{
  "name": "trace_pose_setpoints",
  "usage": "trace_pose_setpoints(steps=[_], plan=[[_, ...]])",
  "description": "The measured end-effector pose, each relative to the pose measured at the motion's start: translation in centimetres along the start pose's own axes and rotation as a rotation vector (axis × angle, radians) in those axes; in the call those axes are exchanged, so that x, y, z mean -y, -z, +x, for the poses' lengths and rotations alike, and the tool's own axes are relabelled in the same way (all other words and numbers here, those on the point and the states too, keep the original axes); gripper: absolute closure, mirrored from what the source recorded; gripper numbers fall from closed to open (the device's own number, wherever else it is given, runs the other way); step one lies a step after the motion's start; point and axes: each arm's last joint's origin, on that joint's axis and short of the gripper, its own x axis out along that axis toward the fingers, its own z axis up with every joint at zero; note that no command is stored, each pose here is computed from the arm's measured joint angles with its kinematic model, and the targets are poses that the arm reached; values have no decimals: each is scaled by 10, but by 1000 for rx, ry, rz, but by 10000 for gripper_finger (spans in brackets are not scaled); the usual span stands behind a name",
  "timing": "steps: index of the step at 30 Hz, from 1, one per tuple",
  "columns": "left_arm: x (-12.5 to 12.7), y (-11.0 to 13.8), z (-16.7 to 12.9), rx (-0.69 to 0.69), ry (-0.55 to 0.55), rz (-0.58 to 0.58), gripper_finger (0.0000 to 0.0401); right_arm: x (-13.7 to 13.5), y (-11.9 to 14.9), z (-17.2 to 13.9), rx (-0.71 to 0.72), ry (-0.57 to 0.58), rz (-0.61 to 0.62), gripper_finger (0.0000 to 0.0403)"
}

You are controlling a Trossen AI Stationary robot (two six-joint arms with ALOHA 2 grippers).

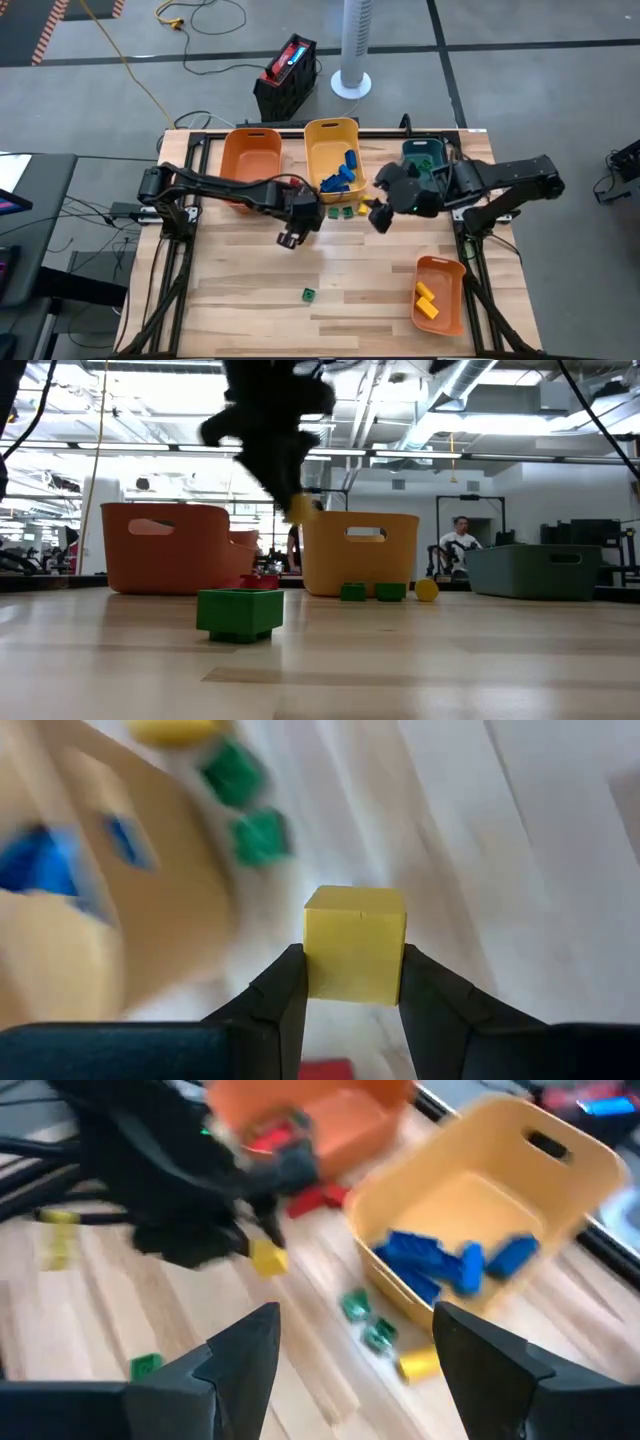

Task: Sort blocks
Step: Put the yellow block into the bottom orange bin

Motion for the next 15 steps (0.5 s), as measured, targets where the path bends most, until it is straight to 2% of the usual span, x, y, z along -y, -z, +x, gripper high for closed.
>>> trace_pose_setpoints(steps=[8, 11, 15], plan=[[-19, -25, -16, 182, -216, -203, 283, 5, 11, -17, -42, 0, 166, 129], [-23, -35, -20, 277, -288, -276, 283, 1, 18, -5, -44, 4, 205, 129], [-25, -46, -28, 372, -409, -310, 282, -2, 25, 16, -9, -22, 286, 129]])
